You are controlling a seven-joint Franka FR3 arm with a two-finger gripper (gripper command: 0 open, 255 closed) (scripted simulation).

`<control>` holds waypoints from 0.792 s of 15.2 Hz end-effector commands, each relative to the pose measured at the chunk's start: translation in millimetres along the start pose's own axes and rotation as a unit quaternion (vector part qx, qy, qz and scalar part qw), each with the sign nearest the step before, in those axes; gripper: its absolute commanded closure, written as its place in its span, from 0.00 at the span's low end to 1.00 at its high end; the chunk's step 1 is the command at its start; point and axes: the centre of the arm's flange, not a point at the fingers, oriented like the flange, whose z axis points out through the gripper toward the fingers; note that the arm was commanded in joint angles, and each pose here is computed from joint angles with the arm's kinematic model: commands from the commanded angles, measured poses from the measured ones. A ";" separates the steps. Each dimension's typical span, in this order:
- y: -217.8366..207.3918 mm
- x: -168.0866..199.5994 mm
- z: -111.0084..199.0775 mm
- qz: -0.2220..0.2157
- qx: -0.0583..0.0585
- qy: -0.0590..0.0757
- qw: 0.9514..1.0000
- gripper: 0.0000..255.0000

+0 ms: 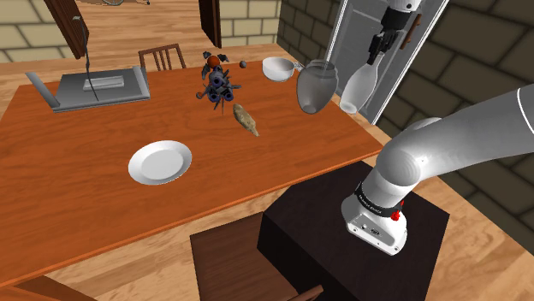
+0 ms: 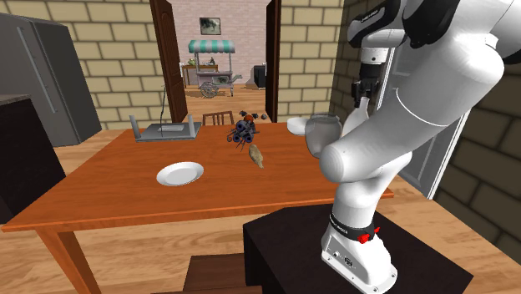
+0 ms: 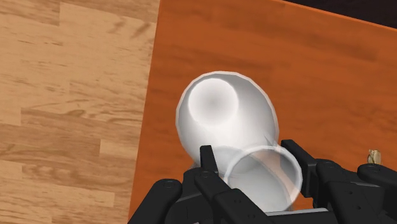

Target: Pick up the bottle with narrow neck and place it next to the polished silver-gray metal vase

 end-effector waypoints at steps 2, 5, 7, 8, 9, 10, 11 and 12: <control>0.2 0.2 16.3 0.000 0.000 0.000 1.000 1.00; 0.3 -0.3 32.1 0.000 0.000 0.000 1.000 1.00; 0.4 -0.7 42.7 0.000 0.000 0.000 1.000 1.00; 0.4 -0.8 47.9 0.000 0.000 0.000 1.000 1.00; 0.5 -1.0 53.2 0.000 0.000 0.000 1.000 1.00; 0.5 -1.2 58.5 0.000 0.000 0.000 1.000 1.00; 0.5 -1.3 63.8 0.000 0.000 0.000 1.000 1.00; 0.6 -1.5 69.0 0.000 0.000 0.000 1.000 1.00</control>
